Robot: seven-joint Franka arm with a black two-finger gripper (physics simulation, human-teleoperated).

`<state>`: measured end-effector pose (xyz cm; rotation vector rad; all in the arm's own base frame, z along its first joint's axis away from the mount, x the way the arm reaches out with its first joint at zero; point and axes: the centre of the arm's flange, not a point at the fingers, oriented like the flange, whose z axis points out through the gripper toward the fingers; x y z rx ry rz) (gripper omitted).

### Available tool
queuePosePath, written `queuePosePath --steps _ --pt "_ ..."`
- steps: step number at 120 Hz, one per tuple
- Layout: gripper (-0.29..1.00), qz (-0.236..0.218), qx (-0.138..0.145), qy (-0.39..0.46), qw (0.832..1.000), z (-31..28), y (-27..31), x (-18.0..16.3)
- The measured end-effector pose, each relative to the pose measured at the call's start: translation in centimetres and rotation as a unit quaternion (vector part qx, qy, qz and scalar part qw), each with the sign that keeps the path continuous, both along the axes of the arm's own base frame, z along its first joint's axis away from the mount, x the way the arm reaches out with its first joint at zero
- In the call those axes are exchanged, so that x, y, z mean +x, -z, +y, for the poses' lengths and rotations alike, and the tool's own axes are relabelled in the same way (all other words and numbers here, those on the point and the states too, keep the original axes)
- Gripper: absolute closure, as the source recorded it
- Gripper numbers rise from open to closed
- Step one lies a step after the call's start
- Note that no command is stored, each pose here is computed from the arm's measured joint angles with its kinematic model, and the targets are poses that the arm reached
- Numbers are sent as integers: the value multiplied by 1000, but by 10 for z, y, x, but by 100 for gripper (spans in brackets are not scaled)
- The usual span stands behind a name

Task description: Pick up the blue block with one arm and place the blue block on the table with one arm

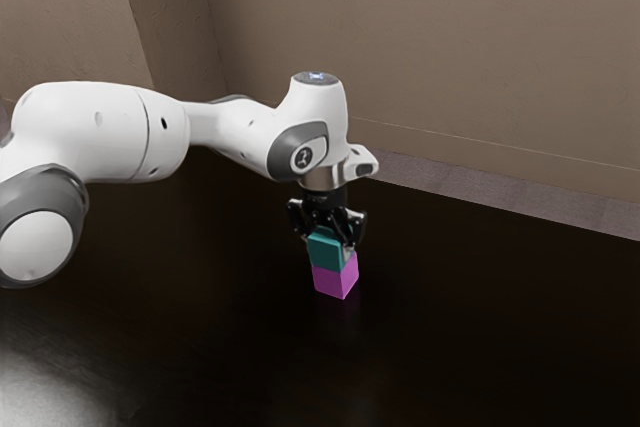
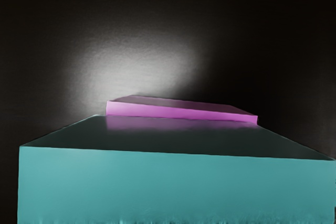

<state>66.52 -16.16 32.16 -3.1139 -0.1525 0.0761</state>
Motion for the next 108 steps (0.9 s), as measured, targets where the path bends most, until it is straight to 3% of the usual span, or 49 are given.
queuePosePath --steps 15,30,60,82,98,108 --pt "30 -18 -6 14 1000 -15 -24 -1" --pt "30 -35 -22 57 997 -73 -43 -9" --pt "30 20 -16 79 997 -109 39 -20" --pt "14 13 -20 83 996 -117 30 -23" --pt "8 -49 -44 90 994 -124 -76 -30" --pt "5 -90 -57 110 988 -98 -234 -79"
